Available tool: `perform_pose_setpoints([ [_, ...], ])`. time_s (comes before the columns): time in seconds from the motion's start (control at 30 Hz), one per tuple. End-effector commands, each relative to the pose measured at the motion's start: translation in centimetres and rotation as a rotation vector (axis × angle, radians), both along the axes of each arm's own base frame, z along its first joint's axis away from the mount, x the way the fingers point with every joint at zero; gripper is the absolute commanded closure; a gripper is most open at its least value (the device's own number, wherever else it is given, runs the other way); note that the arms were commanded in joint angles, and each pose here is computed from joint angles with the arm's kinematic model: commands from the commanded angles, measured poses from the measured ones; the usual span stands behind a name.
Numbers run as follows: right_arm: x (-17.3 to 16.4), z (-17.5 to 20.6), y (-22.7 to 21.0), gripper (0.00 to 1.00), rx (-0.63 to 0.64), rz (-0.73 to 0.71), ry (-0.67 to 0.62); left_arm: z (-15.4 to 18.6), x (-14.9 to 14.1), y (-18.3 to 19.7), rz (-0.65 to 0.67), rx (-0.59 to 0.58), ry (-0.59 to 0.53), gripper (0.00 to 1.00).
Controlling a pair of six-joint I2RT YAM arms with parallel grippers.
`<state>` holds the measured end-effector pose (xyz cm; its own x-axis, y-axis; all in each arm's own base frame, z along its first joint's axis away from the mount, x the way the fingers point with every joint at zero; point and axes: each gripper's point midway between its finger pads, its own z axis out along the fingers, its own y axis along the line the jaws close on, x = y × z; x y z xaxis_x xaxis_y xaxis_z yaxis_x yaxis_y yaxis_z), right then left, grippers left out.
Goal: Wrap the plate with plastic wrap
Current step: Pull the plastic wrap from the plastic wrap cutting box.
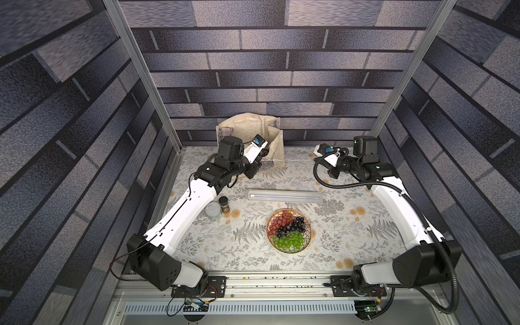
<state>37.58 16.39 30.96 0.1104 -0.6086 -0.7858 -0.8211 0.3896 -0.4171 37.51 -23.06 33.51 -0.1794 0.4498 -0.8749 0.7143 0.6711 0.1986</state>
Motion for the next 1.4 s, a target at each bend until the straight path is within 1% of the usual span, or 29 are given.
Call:
perform_pose_setpoints([
  [0.0, 0.5, 1.2, 0.5, 1.0, 0.018, 0.01, -0.046, 2.0, -0.1, 0.8, 0.03, -0.032, -0.06, 1.0],
  [0.2, 0.3, 1.3, 0.8, 1.0, 0.027, 0.019, -0.054, 2.5, -0.3, 0.7, 0.027, -0.037, -0.063, 1.0],
  [0.43, 0.4, 3.0, 0.5, 1.0, 0.023, 0.002, -0.09, 3.8, -0.3, 0.5, 0.015, -0.054, -0.087, 1.0],
  [0.63, -0.4, 4.6, 0.2, 1.0, 0.025, -0.005, -0.126, 5.6, -0.6, 0.4, 0.006, -0.074, -0.121, 1.0],
  [0.83, -1.0, 5.2, 0.1, 1.0, 0.027, -0.005, -0.133, 6.7, -1.2, 0.3, 0.002, -0.077, -0.144, 1.0],
  [1.1, -0.5, 4.6, 0.2, 1.0, 0.049, -0.024, -0.115, 5.9, -1.4, 0.8, 0.018, -0.056, -0.141, 1.0],
  [1.23, 0.3, 3.4, 0.2, 1.0, 0.045, -0.045, -0.084, 5.1, -0.7, 1.1, 0.04, -0.046, -0.122, 1.0],
  [1.37, 1.1, 2.7, -0.1, 1.0, 0.03, -0.068, -0.087, 4.3, -0.1, 0.9, 0.045, -0.041, -0.093, 1.0],
])
